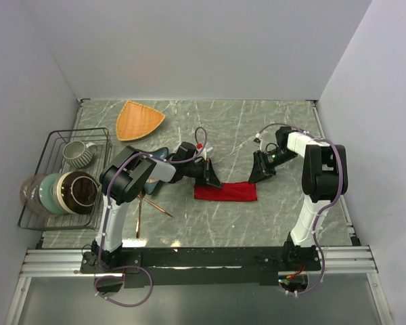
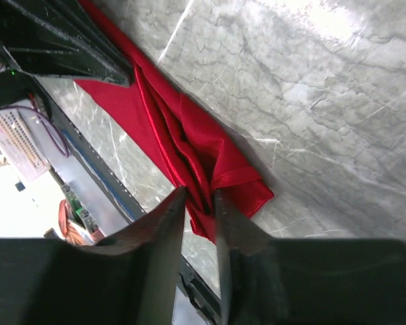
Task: Fold the napkin into a case and place the utensils inside
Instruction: Smooth out the smaller rectangle-folded napkin at the center of the board, then insert the top corner of the smaller rectangle folded napkin into the folded napkin.
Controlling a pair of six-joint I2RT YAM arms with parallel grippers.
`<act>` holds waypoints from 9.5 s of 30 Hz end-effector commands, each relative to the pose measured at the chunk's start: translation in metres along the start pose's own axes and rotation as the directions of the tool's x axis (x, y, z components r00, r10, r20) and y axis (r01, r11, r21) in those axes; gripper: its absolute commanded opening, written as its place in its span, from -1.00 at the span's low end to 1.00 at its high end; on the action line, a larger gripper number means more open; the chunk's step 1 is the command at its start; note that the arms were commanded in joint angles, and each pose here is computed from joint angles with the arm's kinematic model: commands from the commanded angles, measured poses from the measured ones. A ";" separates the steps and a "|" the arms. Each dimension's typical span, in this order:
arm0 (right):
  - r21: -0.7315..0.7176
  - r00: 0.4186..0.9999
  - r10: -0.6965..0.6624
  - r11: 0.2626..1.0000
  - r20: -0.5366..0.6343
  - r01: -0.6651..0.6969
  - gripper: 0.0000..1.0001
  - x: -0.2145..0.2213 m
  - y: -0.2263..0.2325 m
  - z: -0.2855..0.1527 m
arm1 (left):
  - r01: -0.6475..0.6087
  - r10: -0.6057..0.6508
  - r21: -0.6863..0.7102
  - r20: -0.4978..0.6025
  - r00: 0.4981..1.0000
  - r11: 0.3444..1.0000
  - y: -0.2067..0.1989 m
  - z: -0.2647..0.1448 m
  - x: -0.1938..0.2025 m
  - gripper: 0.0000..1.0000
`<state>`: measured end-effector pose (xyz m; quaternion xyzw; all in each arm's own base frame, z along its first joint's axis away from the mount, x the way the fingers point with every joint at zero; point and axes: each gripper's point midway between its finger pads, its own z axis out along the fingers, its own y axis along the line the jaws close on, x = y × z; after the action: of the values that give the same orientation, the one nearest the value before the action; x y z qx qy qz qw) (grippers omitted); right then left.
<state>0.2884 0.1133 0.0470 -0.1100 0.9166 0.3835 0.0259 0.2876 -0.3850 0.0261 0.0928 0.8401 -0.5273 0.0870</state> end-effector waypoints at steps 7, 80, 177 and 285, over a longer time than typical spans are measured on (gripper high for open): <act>-0.022 0.997 -0.073 0.997 0.007 0.073 -1.00 -0.006 0.017 0.000 | -0.217 0.207 0.103 0.096 0.974 0.971 -0.053 -0.014 -0.024 -0.40; -0.095 0.994 -0.106 0.990 0.016 0.107 -1.00 0.001 0.027 -0.007 | -0.899 0.886 0.162 0.170 0.431 0.407 -0.107 0.023 -0.017 0.46; -0.066 0.997 0.065 0.996 0.048 -0.062 -0.41 -0.005 0.018 -0.012 | -0.964 0.972 0.136 0.023 0.233 0.228 -0.102 0.052 0.028 -0.52; 0.492 0.875 -0.482 0.751 -0.047 0.440 -0.38 0.006 0.011 0.032 | -0.087 0.073 -0.036 -0.278 0.958 0.996 -0.010 0.047 0.049 -0.99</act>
<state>0.2754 0.1444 0.0302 -0.2979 0.9291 0.1480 0.1618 0.2356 -0.4360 0.0290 0.2164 0.8265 -0.5197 -0.0012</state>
